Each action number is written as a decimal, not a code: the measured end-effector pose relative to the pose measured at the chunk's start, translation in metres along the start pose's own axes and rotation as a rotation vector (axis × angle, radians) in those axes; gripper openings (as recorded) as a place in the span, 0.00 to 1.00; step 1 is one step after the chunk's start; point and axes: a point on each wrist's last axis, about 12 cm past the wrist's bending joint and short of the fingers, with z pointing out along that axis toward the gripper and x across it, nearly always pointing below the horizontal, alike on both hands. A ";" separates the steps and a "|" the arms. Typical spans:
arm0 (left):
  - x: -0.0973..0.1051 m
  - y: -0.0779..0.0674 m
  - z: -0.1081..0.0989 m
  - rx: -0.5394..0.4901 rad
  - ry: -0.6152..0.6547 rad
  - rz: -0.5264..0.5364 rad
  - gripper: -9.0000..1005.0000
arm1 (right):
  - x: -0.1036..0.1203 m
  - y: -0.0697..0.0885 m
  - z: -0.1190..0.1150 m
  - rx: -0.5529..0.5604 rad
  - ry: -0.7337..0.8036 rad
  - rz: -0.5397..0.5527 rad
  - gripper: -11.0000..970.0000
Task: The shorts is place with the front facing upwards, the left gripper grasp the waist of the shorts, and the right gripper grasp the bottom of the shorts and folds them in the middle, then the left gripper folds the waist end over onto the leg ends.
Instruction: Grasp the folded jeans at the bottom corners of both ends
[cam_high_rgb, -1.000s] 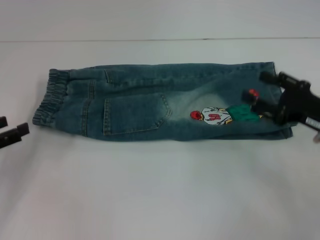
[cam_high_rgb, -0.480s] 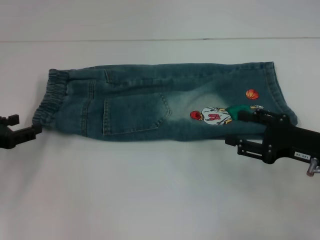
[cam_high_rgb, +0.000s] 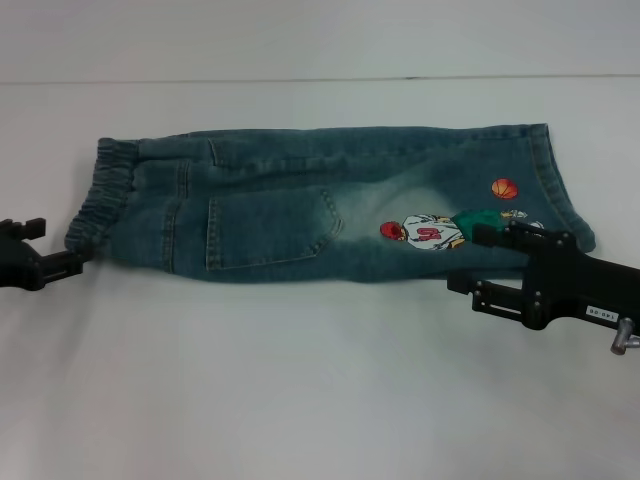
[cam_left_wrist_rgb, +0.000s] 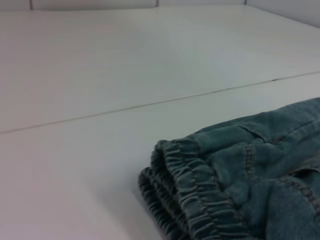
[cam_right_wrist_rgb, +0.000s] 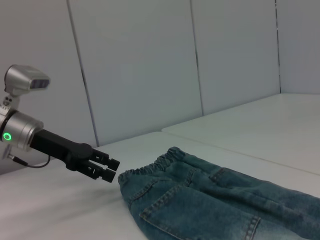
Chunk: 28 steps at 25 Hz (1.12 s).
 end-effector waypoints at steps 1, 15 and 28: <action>0.000 -0.001 0.001 0.002 0.002 0.008 0.80 | 0.000 0.000 0.000 0.000 -0.001 0.003 0.78; -0.004 -0.009 0.022 0.035 0.047 0.054 0.79 | -0.001 0.000 0.001 -0.003 -0.006 0.015 0.78; -0.009 -0.016 0.029 0.067 0.056 0.075 0.45 | -0.001 -0.001 -0.001 0.011 -0.014 0.019 0.77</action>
